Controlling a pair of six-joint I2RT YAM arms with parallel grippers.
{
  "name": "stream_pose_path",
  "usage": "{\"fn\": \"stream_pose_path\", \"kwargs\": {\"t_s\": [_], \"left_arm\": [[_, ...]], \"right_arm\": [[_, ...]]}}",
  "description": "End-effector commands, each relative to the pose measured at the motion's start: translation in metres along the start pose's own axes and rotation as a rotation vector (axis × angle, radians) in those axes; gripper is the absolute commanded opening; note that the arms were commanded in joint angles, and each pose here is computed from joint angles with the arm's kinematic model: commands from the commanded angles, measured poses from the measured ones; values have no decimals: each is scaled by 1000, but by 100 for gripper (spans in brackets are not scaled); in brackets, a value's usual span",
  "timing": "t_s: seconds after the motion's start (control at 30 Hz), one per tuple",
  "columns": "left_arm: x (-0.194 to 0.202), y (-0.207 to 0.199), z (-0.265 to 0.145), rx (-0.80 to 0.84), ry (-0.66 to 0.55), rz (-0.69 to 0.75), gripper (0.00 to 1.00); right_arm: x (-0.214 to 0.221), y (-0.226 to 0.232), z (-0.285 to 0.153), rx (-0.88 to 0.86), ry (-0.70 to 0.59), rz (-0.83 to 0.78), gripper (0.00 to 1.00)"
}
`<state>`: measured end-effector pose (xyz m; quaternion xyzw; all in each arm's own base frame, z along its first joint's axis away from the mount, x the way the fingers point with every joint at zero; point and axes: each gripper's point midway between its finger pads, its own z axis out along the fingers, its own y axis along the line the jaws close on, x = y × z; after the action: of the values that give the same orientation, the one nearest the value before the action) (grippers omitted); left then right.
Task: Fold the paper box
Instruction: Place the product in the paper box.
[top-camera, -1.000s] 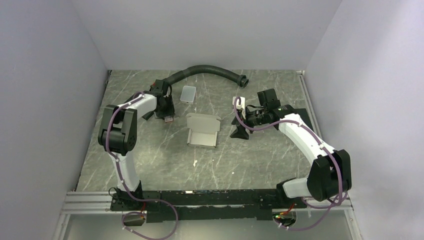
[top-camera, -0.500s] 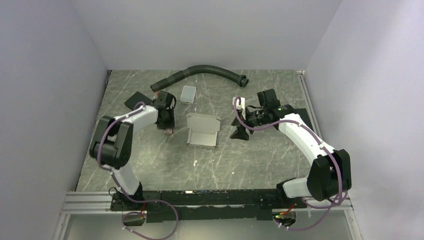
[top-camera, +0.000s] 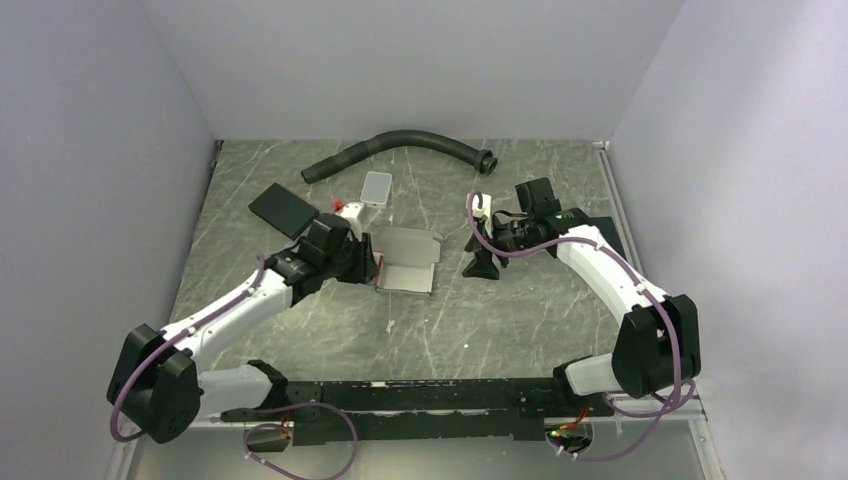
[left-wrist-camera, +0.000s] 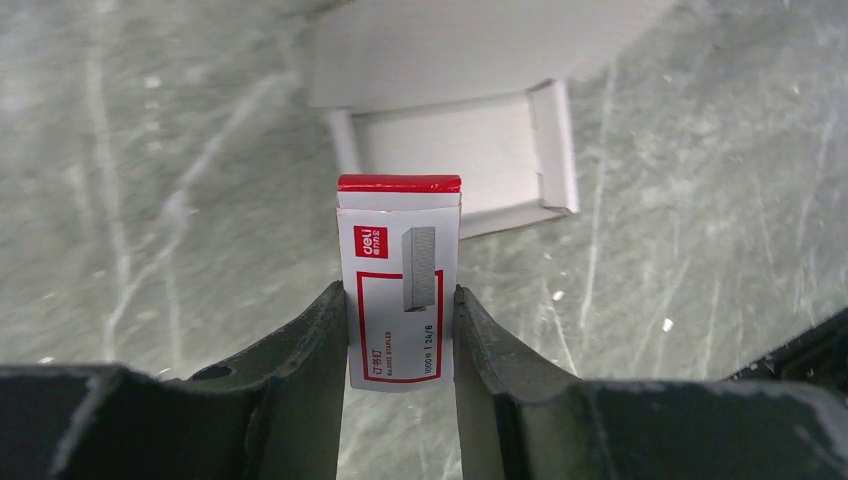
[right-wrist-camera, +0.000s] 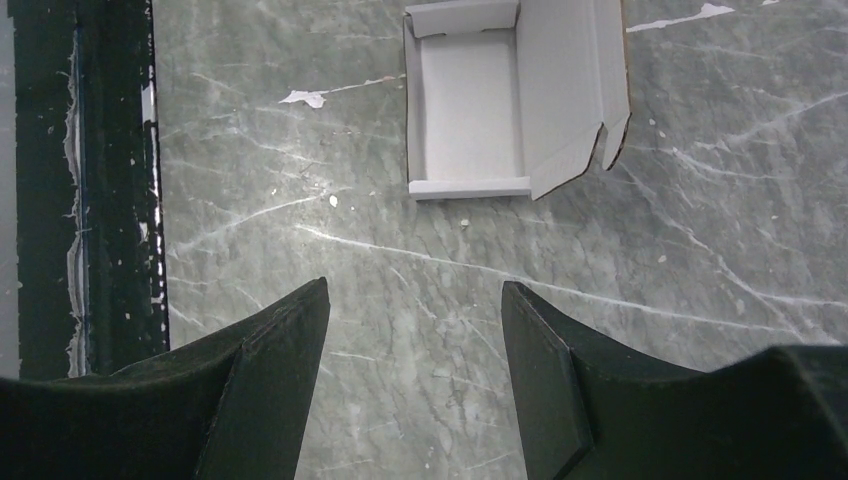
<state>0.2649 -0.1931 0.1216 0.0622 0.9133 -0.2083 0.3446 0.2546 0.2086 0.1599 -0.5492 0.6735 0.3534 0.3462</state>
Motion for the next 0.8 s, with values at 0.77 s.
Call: {"fn": "stream_pose_path", "kwargs": {"t_s": [0.77], "left_arm": [[8,-71,76,228,125,906,18]], "right_arm": [[-11,-3,-5,-10,-35,-45,67]]}}
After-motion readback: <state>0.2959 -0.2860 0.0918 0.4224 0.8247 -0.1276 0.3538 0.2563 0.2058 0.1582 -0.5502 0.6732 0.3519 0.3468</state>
